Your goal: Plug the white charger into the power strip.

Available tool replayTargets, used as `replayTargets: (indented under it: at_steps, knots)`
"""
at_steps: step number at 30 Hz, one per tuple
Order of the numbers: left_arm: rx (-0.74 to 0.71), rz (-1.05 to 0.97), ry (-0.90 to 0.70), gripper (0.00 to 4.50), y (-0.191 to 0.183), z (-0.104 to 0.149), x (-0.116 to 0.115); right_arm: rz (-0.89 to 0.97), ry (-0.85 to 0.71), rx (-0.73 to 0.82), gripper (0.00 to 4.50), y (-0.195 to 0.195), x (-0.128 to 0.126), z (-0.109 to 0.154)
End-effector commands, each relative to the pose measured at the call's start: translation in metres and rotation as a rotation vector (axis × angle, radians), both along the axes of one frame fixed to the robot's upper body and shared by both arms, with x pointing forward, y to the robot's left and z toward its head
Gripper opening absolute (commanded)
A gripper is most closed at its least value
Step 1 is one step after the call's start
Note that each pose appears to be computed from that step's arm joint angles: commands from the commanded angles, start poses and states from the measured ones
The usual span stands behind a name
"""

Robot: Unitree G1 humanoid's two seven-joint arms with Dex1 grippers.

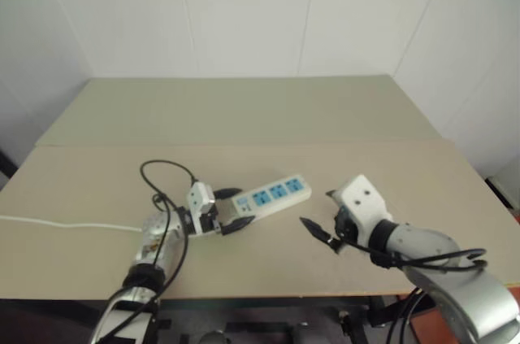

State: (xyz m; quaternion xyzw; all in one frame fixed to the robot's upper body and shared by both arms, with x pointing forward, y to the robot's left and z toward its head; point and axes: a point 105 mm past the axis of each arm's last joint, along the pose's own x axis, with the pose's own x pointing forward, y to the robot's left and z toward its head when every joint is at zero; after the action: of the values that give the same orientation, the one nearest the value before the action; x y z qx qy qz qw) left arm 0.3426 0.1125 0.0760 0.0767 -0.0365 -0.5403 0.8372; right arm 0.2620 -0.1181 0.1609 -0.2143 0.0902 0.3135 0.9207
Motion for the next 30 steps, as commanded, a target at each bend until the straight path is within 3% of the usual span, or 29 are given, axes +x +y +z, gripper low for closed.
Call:
replayTargets:
  at_steps: [1,3,6,8,9,18,24,30]
  knots:
    - [0.038,-0.022,0.066,4.48,-0.003,-0.020,-0.009,0.013,-0.049,-0.004,4.50,0.001,-0.004,0.011]
    - [0.046,-0.027,0.067,4.48,-0.003,-0.021,-0.009,0.009,-0.050,-0.007,4.50,0.001,-0.003,0.010]
    - [0.058,-0.029,0.067,3.92,-0.003,-0.024,-0.010,0.000,-0.051,-0.009,4.50,-0.001,-0.002,0.010]
    - [0.062,-0.030,0.070,3.32,-0.004,-0.025,-0.010,-0.003,-0.050,-0.010,4.50,-0.001,-0.002,0.010]
    - [0.062,-0.032,0.070,3.26,-0.004,-0.025,-0.010,-0.004,-0.050,-0.010,4.50,-0.001,-0.002,0.010]
    - [0.081,-0.119,0.051,3.26,-0.007,-0.020,-0.016,-0.010,-0.027,-0.026,4.50,-0.009,-0.004,0.015]
    - [0.137,-0.269,0.077,3.26,-0.005,-0.019,-0.026,-0.109,0.209,-0.131,4.50,-0.052,0.004,0.035]
    - [0.197,-0.355,0.056,3.26,-0.006,-0.019,-0.028,-0.197,0.319,-0.204,4.50,-0.080,0.018,0.056]
